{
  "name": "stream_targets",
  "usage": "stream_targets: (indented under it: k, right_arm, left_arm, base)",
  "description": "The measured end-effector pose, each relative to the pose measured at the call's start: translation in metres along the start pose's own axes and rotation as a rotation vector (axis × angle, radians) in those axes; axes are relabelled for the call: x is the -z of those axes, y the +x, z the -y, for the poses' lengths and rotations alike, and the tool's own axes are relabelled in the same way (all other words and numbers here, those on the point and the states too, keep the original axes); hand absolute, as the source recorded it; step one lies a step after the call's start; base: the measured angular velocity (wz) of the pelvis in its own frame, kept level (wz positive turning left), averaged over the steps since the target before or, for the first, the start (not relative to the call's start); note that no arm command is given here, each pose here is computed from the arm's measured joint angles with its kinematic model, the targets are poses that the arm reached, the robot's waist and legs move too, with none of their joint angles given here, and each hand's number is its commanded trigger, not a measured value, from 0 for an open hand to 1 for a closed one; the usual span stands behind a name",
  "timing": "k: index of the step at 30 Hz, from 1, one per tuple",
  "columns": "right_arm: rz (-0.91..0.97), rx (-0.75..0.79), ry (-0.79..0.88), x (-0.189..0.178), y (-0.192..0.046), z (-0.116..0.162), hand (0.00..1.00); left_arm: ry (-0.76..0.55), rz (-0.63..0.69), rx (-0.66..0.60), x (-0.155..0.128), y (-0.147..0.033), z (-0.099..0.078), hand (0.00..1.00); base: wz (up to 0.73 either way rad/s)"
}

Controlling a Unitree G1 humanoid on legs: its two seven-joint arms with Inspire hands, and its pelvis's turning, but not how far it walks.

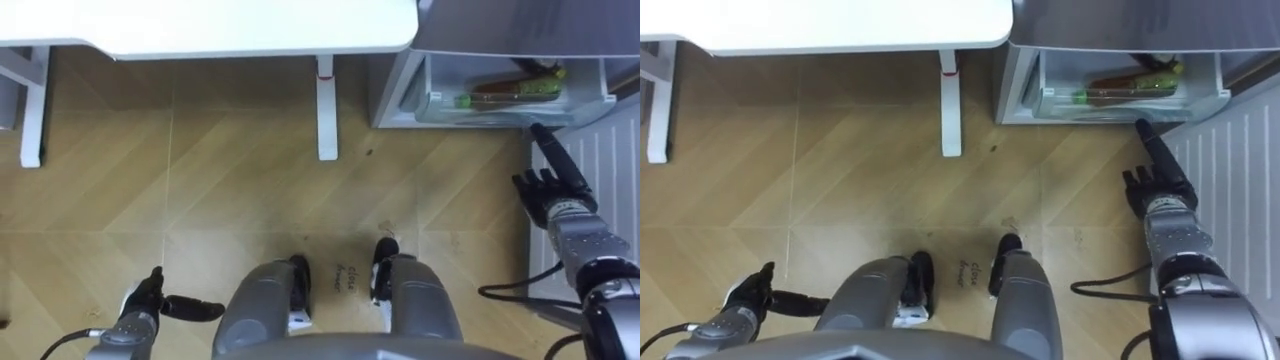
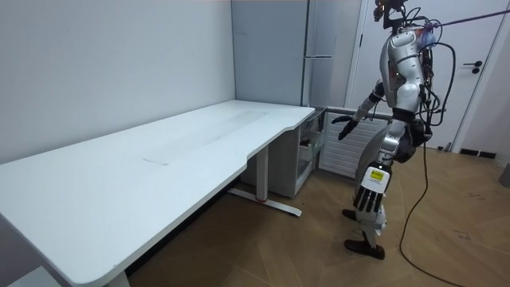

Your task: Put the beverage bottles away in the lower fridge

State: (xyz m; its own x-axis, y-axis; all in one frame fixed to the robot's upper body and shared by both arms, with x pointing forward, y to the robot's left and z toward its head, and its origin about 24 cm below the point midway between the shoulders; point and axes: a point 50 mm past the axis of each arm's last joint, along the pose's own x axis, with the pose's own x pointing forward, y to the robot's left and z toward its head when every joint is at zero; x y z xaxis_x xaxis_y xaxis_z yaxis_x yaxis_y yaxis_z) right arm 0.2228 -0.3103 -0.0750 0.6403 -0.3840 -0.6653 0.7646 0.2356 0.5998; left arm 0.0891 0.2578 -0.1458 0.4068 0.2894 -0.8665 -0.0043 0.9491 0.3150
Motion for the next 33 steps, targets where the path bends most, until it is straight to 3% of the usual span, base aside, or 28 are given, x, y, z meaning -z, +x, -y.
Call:
stream_targets:
  k: [11,20,26,33]
  right_arm:
    - [0.011,-0.017,0.013,-0.003,0.002,-0.01,0.0]
    - [0.063,-0.156,0.013,-0.025,0.005,-0.067,0.0]
    - [0.095,-0.312,0.0,-0.039,-0.001,-0.122,0.0]
    - [0.105,-0.336,0.047,-0.046,-0.003,-0.129,0.0]
  left_arm:
    - [-0.008,-0.014,-0.02,0.002,-0.001,0.002,0.0]
    - [-0.008,-0.005,-0.034,-0.006,-0.001,0.004,0.0]
    - [-0.015,0.027,-0.032,-0.017,0.0,0.004,0.0]
    - [-0.011,0.003,-0.029,-0.003,-0.004,0.003,0.0]
  base:
    - [0.1]
    - [0.05]
    - [0.09]
    - [0.03]
